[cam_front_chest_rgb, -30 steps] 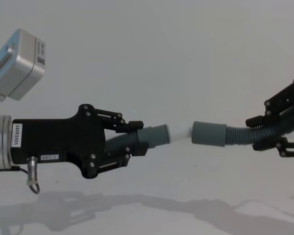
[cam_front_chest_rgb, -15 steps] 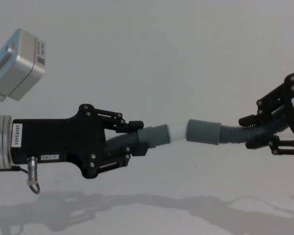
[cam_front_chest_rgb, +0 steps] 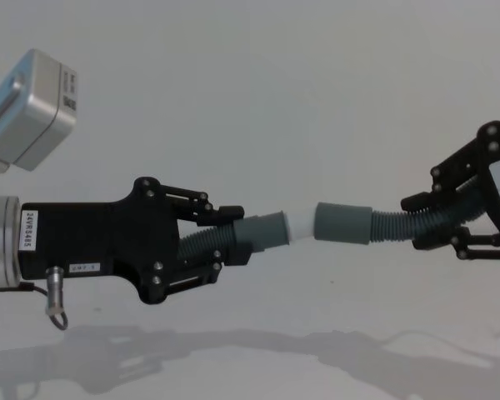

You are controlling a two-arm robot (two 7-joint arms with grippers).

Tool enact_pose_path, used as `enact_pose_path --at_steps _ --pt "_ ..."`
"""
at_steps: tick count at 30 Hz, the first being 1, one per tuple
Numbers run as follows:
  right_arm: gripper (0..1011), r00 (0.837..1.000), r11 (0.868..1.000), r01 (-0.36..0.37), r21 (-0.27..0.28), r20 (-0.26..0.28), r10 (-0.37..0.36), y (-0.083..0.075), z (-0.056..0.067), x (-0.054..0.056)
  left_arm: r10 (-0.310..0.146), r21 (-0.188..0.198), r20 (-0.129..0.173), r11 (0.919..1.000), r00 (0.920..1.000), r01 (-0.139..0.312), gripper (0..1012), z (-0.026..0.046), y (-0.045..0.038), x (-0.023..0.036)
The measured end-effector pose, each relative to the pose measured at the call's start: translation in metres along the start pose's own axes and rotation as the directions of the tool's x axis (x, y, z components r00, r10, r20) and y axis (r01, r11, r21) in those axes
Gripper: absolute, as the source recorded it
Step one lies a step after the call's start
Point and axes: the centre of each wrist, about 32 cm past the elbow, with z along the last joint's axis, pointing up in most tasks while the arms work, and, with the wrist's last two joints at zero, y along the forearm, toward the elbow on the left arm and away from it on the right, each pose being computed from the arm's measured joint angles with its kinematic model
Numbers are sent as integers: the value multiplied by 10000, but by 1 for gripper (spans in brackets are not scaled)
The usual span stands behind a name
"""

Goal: Use both hands to pick up one end of the pipe from the table, align the ends, and insert them.

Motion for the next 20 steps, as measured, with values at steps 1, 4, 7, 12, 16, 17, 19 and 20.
enact_pose_path --at_steps 1,4,7,12,16,17,19,20 --pt "287 10000 10000 0 0 0 0 0 0 0 -5 0 -1 10000 10000 5 345 0 0 -1" --pt "286 10000 10000 -35 34 34 34 20 -11 27 -5 0 0 10000 10000 5 345 0 0 0" --pt "286 10000 10000 -33 58 47 33 28 -14 40 -4 0 0 10000 10000 4 345 0 0 0" --pt "286 10000 10000 -33 58 47 33 28 -14 40 -2 1 0 10000 10000 2 345 0 0 0" --pt "286 10000 10000 -28 74 59 28 31 -16 49 -2 1 0 10000 10000 2 345 0 0 0" --pt "286 10000 10000 -28 74 59 28 31 -16 49 -2 1 0 10000 10000 2 345 0 0 0" --pt "286 10000 10000 -26 85 66 26 34 -17 56 -2 1 -1 10000 10000 2 345 0 0 -1" --pt "286 10000 10000 -26 85 66 26 34 -17 56 -2 1 -1 10000 10000 2 345 0 0 -1"
